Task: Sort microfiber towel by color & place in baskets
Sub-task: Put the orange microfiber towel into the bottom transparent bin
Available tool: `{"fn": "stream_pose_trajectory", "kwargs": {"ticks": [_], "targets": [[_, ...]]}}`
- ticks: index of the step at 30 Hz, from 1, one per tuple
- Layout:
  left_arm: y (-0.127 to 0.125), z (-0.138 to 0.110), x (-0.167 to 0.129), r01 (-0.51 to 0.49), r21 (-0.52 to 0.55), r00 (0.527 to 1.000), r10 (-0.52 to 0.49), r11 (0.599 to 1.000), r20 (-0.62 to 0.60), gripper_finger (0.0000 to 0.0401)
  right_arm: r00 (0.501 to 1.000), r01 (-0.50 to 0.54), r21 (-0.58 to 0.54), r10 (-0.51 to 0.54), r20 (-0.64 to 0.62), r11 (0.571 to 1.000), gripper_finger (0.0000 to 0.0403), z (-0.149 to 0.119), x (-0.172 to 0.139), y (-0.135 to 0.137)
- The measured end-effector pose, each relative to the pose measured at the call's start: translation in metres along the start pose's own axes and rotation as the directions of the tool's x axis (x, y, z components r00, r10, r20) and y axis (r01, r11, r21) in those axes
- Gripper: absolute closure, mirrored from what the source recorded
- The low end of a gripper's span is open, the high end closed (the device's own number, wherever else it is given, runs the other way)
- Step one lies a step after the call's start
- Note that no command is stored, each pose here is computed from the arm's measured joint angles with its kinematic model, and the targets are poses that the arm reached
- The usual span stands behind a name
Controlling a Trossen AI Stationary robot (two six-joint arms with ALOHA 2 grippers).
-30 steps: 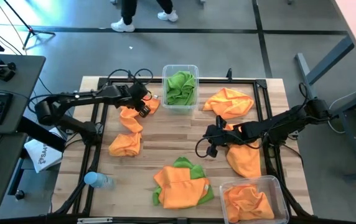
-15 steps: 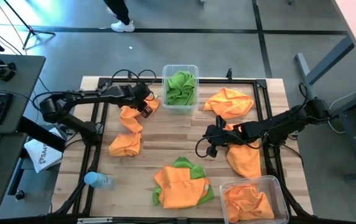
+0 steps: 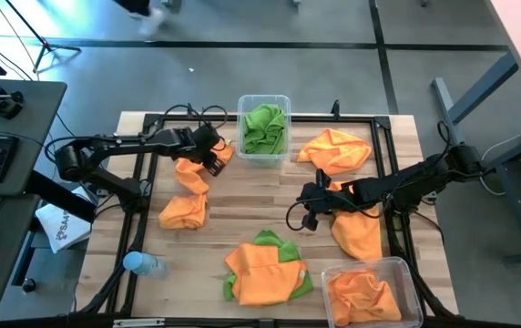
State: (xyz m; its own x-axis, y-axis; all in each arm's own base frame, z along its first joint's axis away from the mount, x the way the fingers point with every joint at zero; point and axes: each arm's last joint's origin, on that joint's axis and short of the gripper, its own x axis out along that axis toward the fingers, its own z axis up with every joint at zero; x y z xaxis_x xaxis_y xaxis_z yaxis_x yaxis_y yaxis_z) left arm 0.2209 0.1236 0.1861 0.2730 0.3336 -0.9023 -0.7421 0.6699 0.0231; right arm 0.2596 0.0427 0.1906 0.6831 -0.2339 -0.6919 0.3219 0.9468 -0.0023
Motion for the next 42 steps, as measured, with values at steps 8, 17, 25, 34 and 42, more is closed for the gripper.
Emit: {"fn": "stream_pose_trajectory", "kwargs": {"ticks": [8, 17, 25, 34, 42], "targets": [[0.002, -0.007, 0.006, -0.073, -0.02, 0.997, 0.074, 0.997, 0.017, 0.0311, 1.0, -0.002, 0.003, 0.002, 0.007, 1.0, 0.0402, 0.001, 0.0, 0.0], [0.001, -0.006, 0.006, -0.082, -0.021, 0.996, 0.082, 0.996, 0.025, 0.0323, 1.0, -0.005, 0.014, 0.005, 0.016, 1.0, 0.0402, 0.002, 0.0, 0.001], [-0.004, -0.008, 0.004, -0.069, -0.014, 0.997, 0.069, 0.998, 0.025, 0.0393, 1.0, -0.005, 0.014, 0.005, 0.016, 1.0, 0.0402, 0.002, 0.0, 0.001], [-0.014, -0.015, -0.035, -0.011, 0.013, 0.99, 0.01, 1.0, 0.141, 0.04, 1.0, -0.013, 0.002, 0.013, 0.004, 1.0, 0.0402, 0.001, 0.0, 0.001], [-0.01, -0.034, -0.112, 0.134, 0.06, 0.898, -0.147, 0.989, 0.415, 0.0401, 1.0, 0.009, -0.022, -0.009, 0.017, 1.0, 0.0402, 0.001, 0.0, 0.0]]}}
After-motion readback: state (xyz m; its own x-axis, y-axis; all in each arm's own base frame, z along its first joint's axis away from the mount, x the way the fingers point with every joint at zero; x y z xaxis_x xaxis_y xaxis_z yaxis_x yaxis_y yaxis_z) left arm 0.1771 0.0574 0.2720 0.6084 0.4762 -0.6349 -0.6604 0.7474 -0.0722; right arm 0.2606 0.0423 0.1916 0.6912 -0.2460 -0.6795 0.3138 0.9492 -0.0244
